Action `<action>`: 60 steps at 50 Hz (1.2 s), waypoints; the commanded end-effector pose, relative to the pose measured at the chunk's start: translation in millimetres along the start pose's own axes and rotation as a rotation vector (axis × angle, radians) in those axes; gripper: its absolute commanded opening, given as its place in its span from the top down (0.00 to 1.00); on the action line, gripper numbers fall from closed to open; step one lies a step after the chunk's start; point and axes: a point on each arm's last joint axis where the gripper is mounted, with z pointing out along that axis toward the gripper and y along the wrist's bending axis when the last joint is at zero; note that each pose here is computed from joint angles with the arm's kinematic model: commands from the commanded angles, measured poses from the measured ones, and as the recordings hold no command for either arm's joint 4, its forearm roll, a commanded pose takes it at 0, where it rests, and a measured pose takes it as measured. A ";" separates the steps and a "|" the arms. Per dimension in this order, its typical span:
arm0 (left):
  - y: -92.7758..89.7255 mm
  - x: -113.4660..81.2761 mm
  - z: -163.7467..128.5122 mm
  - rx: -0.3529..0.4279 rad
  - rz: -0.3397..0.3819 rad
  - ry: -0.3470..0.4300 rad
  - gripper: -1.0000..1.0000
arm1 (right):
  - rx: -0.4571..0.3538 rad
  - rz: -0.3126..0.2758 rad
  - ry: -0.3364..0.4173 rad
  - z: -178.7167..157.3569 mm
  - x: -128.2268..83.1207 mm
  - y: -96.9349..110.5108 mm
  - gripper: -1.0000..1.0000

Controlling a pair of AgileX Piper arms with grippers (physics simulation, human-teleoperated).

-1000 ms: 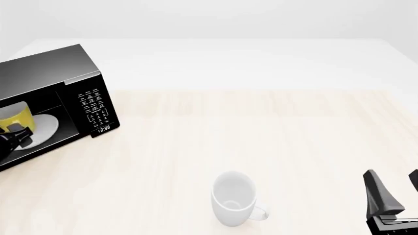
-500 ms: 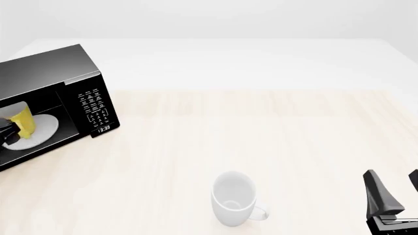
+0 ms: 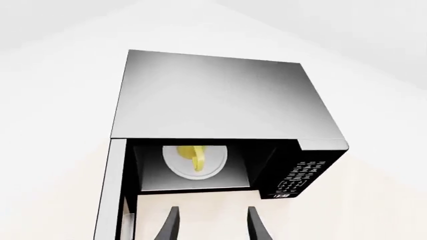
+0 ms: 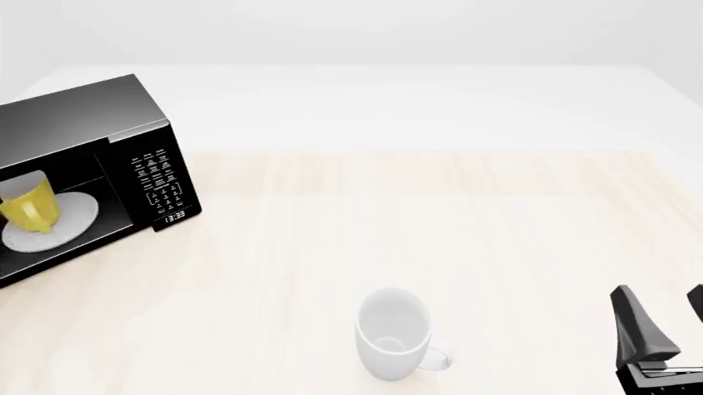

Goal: Put the yellow and white mug in the microwave and close it.

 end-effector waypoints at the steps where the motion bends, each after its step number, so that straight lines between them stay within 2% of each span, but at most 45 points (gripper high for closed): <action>1: -2.0 -18.3 -24.7 -0.002 0.003 -0.031 0.00 | 0.000 0.000 0.001 0.1 0.0 0.0 0.00; 10: -4.4 -45.8 -53.7 -0.009 0.021 -0.090 0.00 | 0.000 0.000 0.001 0.1 0.0 0.0 0.00; 20: -2.0 -60.7 -71.3 -0.043 0.016 -0.111 0.00 | 0.000 0.000 0.000 0.1 0.0 0.0 0.00; 39: 0.6 -71.6 -82.8 -0.075 -0.010 -0.131 0.00 | -0.001 -0.001 0.000 0.1 0.0 0.0 0.00; 44: 2.8 -74.1 -83.1 -0.091 -0.038 -0.138 0.00 | -0.001 0.000 0.001 0.2 0.1 0.0 0.00; 51: 9.6 -76.3 -83.5 -0.140 -0.056 -0.147 0.00 | -0.001 0.000 0.001 0.2 0.0 0.0 0.00; 53: 16.0 -78.5 -86.1 -0.187 -0.075 -0.162 0.00 | -0.001 0.000 0.001 0.2 0.1 0.0 0.00; 60: 23.5 -81.8 -85.7 -0.239 -0.092 -0.170 0.00 | -0.001 0.000 0.001 0.2 0.1 0.1 0.00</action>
